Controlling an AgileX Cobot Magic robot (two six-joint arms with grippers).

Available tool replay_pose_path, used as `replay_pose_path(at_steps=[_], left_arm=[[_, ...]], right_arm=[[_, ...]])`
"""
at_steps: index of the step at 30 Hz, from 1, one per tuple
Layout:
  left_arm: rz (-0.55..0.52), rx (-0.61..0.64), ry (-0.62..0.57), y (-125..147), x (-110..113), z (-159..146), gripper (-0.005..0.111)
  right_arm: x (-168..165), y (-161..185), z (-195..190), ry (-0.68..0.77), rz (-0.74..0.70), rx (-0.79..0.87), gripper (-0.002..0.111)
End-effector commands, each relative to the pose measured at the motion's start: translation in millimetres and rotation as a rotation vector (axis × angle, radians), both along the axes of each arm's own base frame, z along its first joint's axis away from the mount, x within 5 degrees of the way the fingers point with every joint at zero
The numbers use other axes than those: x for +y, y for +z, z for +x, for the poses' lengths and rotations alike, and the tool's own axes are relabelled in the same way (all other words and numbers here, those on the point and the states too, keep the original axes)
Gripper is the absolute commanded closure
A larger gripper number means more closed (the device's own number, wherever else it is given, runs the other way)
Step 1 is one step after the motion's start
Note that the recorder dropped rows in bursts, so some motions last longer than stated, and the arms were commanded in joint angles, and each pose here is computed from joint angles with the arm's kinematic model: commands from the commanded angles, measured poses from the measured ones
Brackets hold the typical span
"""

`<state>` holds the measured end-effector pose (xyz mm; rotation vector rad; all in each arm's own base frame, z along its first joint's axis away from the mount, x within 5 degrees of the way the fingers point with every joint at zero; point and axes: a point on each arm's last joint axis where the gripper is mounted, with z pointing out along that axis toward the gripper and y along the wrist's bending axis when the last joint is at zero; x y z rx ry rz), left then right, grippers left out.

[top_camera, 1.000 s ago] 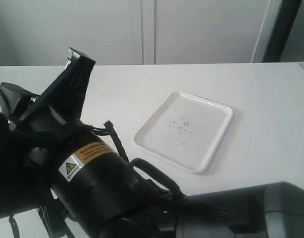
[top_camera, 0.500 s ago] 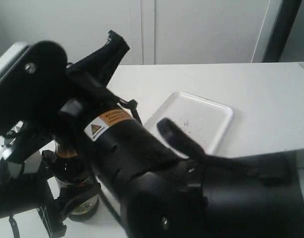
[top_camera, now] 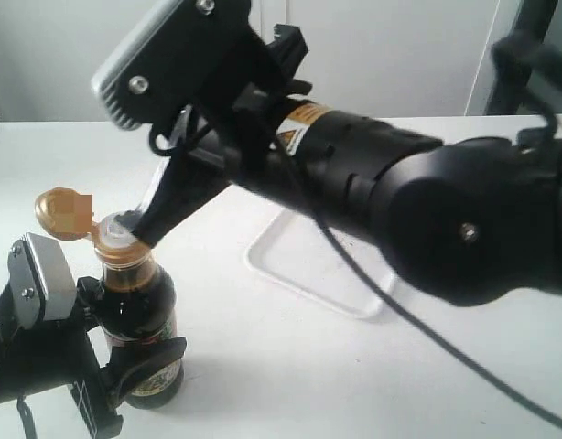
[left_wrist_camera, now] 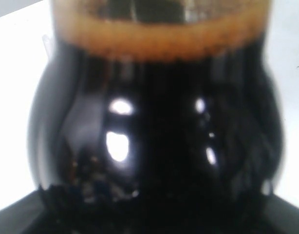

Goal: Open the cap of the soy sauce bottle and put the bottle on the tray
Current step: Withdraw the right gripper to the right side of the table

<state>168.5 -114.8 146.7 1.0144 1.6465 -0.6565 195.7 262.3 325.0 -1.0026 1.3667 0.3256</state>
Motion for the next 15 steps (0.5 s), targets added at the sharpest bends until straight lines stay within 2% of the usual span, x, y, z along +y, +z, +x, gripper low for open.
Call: replay_pose_path(at_steps=[1, 15], left_arm=[[0.011, -0.006, -0.015, 0, -1, -1, 0.107], [0.011, -0.006, -0.015, 0, -1, -1, 0.107]], right_arm=[[-26, 4, 12, -0.033, -0.068, 0.076, 0.108], [-81, -32, 32, -0.094, -0.303, 0.523, 0.108]])
